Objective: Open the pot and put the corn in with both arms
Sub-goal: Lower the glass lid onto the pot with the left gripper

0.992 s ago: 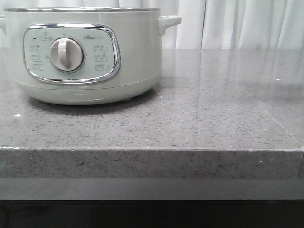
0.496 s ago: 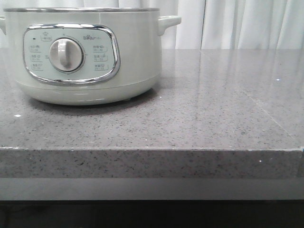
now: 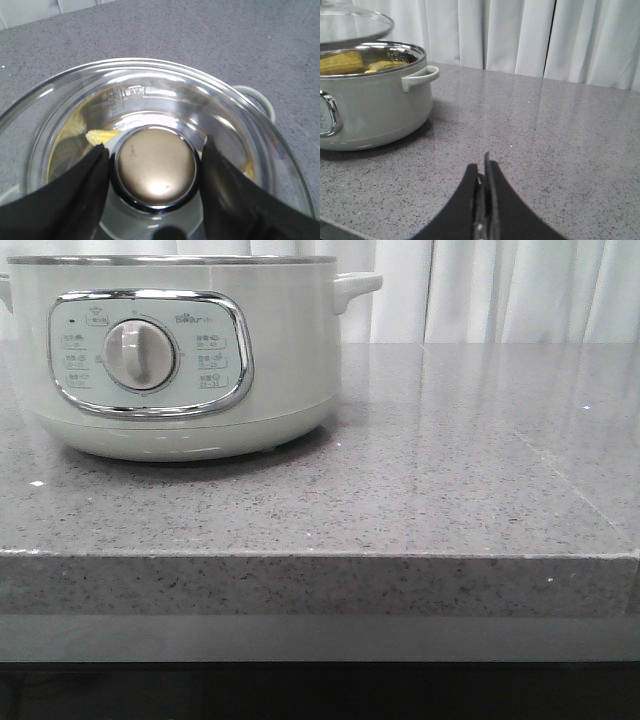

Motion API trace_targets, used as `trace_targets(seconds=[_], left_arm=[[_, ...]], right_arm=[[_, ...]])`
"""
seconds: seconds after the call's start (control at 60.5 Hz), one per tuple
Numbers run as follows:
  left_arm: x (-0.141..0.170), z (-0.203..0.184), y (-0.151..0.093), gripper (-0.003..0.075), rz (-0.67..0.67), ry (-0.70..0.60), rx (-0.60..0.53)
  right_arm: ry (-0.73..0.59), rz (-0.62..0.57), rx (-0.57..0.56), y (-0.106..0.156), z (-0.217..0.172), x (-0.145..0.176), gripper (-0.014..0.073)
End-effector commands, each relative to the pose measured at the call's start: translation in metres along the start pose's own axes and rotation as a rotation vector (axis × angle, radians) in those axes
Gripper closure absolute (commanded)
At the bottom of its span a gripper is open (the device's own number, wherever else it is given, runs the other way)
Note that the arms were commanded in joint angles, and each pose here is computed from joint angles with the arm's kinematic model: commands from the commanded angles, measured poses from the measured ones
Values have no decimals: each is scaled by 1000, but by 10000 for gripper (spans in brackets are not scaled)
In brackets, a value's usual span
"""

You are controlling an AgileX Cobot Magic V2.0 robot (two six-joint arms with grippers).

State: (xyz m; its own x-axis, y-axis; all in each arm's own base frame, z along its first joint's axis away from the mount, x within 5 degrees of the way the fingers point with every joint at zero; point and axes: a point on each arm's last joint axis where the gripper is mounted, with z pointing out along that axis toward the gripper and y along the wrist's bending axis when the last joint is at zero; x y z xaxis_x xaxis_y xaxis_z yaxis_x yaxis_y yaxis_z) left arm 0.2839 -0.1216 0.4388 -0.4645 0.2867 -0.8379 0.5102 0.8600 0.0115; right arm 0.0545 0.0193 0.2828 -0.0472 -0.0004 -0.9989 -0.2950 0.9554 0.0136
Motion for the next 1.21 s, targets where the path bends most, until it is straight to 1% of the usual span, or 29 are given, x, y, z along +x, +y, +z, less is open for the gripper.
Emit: trace_targets(seconds=[0.0, 0.149, 0.331, 0.678, 0.992, 1.19], left_arm=[[-33, -8, 0, 478, -14, -206, -5], [-40, 13, 2, 478, -48, -213, 20], [-41, 24, 1, 478, -51, -219, 21], [-34, 32, 1, 478, -51, -159, 32], [-32, 35, 1, 478, -52, -146, 34], [-25, 44, 1, 478, -55, -96, 42]], right_arm=[[-103, -6, 23, -2, -2, -16, 663], [-103, -6, 23, -2, -2, -16, 663], [-103, -6, 23, -2, -2, -16, 663], [-103, -6, 23, -2, -2, -16, 663], [-103, -6, 23, -2, -2, -16, 663], [-103, -6, 23, -2, -2, -16, 663]])
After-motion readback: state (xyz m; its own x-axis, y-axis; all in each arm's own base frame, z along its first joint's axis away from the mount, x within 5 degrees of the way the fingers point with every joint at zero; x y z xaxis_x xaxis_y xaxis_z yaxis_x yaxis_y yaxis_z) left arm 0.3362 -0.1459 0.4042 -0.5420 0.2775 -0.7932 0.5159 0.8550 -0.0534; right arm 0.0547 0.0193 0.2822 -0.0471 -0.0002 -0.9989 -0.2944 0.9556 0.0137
